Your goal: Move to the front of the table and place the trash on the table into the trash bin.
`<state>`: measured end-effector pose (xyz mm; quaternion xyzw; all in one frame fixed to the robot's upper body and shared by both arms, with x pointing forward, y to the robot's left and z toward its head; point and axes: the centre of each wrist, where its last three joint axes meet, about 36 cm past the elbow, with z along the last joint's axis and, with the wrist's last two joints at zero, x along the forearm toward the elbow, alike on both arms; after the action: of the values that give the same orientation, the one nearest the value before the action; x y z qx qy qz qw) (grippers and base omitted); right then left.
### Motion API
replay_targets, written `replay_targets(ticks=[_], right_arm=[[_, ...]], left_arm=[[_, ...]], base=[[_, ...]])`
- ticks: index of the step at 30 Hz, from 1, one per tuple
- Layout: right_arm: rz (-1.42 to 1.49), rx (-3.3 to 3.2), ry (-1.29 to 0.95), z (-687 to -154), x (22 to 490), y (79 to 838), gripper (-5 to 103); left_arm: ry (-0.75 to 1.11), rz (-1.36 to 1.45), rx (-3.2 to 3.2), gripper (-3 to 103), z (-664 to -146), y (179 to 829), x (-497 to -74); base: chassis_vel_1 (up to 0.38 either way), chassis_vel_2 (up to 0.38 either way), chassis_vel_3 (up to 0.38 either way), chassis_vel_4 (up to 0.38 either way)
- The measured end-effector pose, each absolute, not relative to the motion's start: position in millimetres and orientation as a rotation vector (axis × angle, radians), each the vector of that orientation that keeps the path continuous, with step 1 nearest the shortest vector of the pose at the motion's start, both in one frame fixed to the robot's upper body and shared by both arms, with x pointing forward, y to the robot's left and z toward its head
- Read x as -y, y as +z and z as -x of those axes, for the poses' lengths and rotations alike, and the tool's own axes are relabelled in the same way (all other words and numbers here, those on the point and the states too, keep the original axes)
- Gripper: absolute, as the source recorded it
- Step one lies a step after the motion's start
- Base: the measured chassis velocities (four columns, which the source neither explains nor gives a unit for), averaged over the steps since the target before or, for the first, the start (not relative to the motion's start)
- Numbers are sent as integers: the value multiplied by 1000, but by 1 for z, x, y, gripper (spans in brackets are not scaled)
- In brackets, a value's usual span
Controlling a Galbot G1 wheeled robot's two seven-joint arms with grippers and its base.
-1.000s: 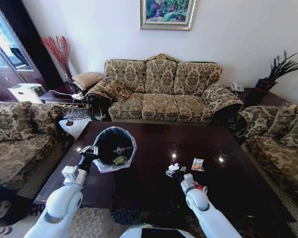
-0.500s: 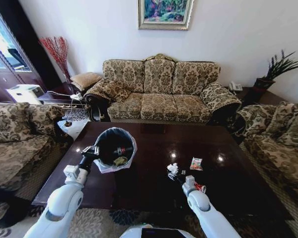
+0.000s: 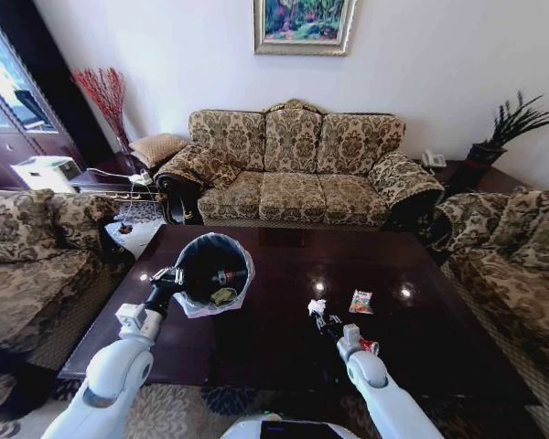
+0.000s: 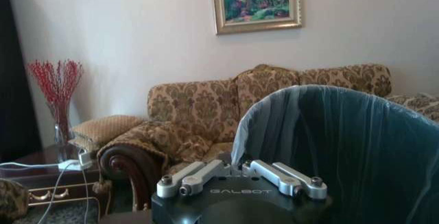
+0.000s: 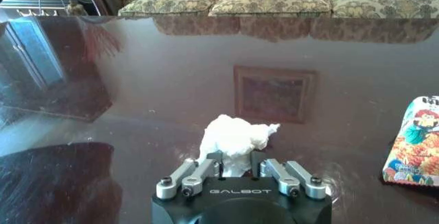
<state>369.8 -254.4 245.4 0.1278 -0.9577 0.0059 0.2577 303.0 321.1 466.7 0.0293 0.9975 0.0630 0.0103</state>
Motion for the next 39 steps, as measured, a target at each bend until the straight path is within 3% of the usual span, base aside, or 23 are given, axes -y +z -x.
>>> replay_targets(ticks=[9, 21, 26, 29, 32, 39], right_arm=[[-349, 2606, 26, -371, 253, 248, 20], [-350, 2671, 56, -374, 256, 267, 38], [-388, 2760, 105, -372, 264, 311, 21], [-401, 2795, 118, -372, 267, 331, 15], [-399, 2810, 122, -374, 270, 345, -3], [-380, 2750, 132, -396, 264, 306, -5]], left_arm=[[196, -95, -3110, 3, -304, 468, -322], [202, -101, -3106, 3, -303, 470, -322], [199, -117, -3102, 3, -305, 470, -319], [197, -122, -3104, 3, -305, 470, -317], [197, -123, -3105, 3, -305, 469, -317], [212, -123, -3115, 3, -304, 466, -317]], base=[[0, 0, 0, 0], [0, 0, 0, 0], [0, 0, 0, 0], [0, 0, 0, 0], [0, 0, 0, 0], [0, 0, 0, 0]])
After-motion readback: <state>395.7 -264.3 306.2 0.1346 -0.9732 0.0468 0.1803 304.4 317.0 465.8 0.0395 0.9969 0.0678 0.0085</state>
